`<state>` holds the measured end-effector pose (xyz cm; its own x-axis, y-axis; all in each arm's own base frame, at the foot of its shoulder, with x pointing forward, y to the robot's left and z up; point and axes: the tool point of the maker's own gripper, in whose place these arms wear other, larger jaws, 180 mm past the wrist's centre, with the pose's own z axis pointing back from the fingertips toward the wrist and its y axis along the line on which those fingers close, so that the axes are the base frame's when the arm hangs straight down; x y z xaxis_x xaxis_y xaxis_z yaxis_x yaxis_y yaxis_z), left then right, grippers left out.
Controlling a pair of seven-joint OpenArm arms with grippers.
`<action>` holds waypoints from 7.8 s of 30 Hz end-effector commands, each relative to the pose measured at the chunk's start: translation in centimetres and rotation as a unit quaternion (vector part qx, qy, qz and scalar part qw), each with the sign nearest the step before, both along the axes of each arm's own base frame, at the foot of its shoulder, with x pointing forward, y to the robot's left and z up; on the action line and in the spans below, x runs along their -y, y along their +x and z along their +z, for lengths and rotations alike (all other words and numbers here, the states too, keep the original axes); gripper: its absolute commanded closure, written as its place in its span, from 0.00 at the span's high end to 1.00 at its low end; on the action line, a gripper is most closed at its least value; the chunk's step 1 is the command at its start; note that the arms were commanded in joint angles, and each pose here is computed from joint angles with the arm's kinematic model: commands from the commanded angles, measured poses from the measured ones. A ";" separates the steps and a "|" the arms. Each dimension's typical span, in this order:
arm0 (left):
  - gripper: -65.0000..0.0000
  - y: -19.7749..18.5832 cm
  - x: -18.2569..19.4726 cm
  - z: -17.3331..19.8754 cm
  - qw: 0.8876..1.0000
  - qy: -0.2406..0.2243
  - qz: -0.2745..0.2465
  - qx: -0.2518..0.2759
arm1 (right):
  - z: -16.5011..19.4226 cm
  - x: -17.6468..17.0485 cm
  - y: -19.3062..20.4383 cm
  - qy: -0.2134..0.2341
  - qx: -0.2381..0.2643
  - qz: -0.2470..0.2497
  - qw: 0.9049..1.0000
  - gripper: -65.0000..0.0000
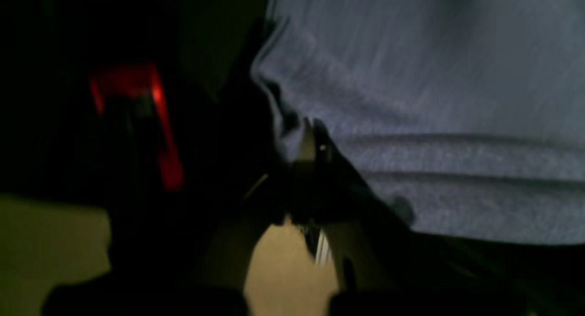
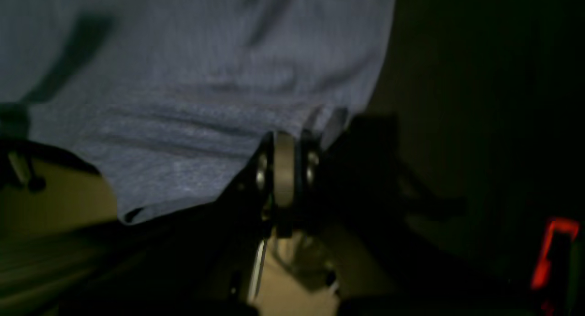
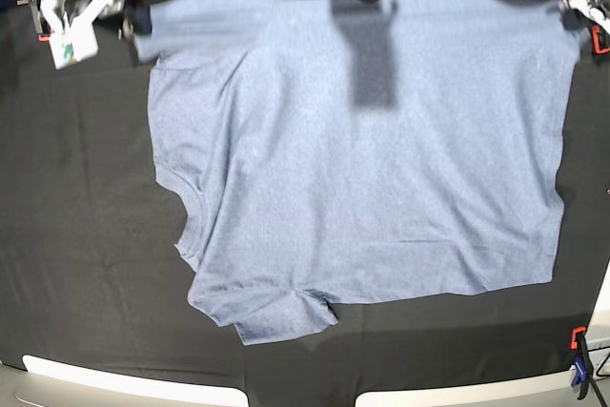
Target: Layout the t-shirt on the table in an organized manner, then fold the t-shirt properly
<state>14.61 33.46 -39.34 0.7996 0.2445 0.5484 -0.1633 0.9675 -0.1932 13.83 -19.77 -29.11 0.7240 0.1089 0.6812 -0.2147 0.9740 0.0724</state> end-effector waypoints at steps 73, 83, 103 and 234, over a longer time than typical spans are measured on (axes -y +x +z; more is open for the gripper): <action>0.27 15.9 0.3 0.8 0.977 -0.110 0.038 0.181 | -4.4 -4.1 21.8 -0.021 0.067 0.060 0.996 0.00; 0.48 15.1 -2.2 4.0 0.982 -0.090 -0.034 0.161 | -4.8 -1.5 20.5 -0.052 0.020 0.067 0.996 0.31; 0.50 11.8 0.1 -2.4 0.985 -0.107 0.055 0.122 | -0.7 -2.5 17.6 -0.016 0.074 0.100 0.992 0.31; 0.47 25.6 -3.3 5.4 0.974 0.033 -0.036 0.221 | -3.0 2.6 18.3 -0.135 0.101 0.024 0.985 0.49</action>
<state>39.45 35.54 -36.14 0.5447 0.1594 0.8233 -0.0085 0.9828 -0.1847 31.48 -22.33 -33.36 0.6026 0.3335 0.7250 -0.2487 0.9417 -0.2265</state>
